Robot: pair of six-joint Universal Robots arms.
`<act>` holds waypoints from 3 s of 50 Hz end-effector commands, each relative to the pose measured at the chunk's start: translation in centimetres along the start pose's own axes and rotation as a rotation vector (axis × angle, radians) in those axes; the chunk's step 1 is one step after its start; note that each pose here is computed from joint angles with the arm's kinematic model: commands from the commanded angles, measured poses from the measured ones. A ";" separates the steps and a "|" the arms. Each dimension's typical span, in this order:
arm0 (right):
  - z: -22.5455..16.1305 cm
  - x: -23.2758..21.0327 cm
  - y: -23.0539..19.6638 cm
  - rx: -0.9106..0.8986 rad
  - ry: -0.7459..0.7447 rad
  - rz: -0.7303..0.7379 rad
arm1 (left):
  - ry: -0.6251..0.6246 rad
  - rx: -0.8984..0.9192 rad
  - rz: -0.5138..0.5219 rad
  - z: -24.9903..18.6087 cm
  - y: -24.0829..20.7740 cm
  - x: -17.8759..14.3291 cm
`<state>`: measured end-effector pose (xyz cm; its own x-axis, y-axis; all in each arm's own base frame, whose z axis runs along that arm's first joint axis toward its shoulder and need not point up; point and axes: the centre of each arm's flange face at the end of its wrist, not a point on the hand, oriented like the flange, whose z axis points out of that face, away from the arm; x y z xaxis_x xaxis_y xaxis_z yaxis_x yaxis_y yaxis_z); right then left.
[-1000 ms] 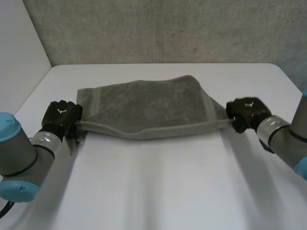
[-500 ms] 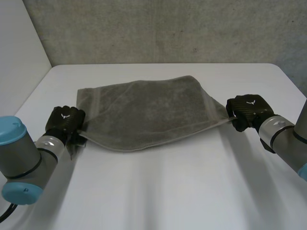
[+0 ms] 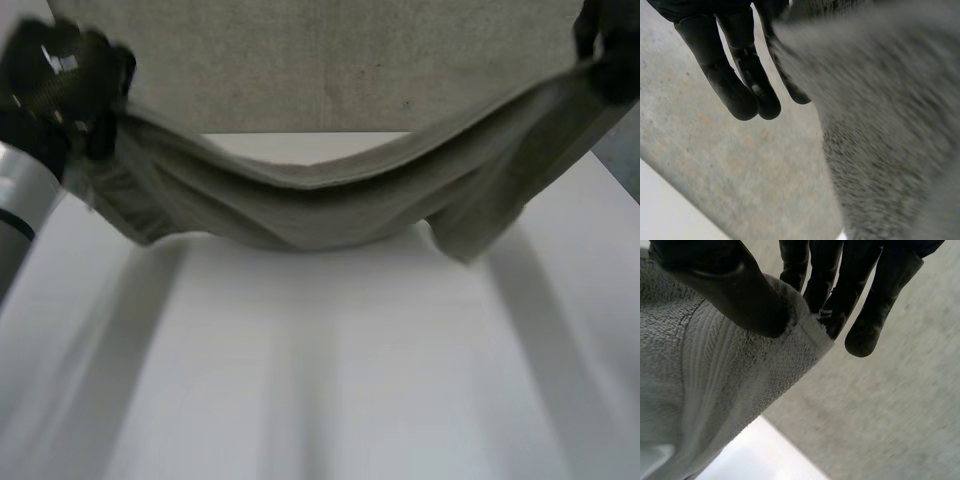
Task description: Fold the towel.
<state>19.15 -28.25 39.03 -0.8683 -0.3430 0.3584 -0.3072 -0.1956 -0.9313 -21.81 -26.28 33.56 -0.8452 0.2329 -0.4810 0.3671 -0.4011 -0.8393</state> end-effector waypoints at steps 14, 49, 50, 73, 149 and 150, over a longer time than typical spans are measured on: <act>7.7 -3.3 7.9 -0.349 -0.095 -0.386 | 0.272 -0.507 -0.068 7.6 8.9 3.9; 8.0 -6.7 13.2 -0.081 -0.047 -0.340 | 0.199 -0.414 -0.358 7.8 12.8 4.1; 7.3 -7.0 14.8 -0.125 -0.079 -0.330 | 0.219 -0.435 -0.338 6.5 14.1 5.0; -3.7 -4.2 10.4 -0.234 -0.106 -0.297 | 0.189 -0.333 -0.108 -4.5 9.7 2.6; 4.4 -8.9 22.5 -0.453 -0.163 -0.101 | 0.118 -0.413 -0.099 4.1 13.9 5.3; 4.6 -9.0 22.8 -0.444 -0.162 -0.116 | 0.108 -0.406 -0.097 4.0 14.0 5.1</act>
<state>21.95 -33.49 16.48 -0.7742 -0.4911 0.3992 -0.5421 0.1892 -0.8187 -23.27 -35.03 20.33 -0.8356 0.3857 -0.3912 0.4416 0.0479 -0.8959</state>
